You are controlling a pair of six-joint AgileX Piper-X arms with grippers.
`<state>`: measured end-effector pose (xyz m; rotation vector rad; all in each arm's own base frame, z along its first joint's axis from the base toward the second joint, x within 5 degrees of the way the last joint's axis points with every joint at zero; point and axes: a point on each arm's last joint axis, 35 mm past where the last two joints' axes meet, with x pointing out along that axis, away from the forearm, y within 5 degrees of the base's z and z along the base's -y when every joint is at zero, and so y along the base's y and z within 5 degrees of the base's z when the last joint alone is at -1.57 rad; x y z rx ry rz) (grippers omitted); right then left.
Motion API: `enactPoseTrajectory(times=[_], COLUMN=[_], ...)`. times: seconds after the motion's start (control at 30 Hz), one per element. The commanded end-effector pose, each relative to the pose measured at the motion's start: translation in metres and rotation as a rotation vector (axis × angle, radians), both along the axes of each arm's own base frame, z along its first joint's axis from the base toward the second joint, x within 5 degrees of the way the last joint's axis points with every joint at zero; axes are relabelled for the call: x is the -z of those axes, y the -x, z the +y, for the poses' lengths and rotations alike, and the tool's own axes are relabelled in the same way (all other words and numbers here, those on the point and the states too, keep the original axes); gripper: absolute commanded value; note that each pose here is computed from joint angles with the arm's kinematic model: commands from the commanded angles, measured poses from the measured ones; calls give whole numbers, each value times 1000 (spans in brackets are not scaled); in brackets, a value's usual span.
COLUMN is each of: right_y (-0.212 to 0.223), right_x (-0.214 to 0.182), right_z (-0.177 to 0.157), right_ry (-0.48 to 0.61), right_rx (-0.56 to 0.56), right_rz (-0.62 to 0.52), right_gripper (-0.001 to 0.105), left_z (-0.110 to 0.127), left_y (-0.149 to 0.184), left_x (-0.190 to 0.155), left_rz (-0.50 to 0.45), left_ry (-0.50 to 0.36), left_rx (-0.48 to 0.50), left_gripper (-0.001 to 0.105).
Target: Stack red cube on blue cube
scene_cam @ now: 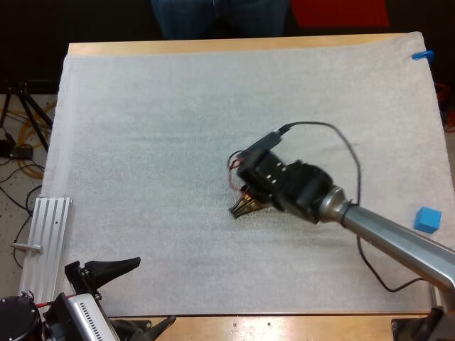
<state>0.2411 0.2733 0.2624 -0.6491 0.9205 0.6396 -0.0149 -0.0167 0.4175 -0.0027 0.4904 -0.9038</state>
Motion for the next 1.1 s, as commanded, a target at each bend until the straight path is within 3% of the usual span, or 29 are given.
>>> enactPoseTrajectory(times=[0.0, 0.4, 0.73, 1.07], right_y=[-4, -21, -6, 28], right_x=[-11, -48, -73, -68], right_z=[-11, -93, -162, -221], right_ry=[13, 87, 56, 55], right_rx=[31, 267, 455, 626], right_rz=[-20, -24, -46, -33], right_gripper=[5, 5, 5, 5], left_z=[0, 0, 0, 0], left_y=[-1, -1, -1, -1], left_x=[-3, -3, -3, -3], left_rz=[-27, -27, -27, -27], left_ry=[2, 2, 2, 2], left_rx=[17, 17, 17, 17], left_gripper=[87, 87, 87, 87])
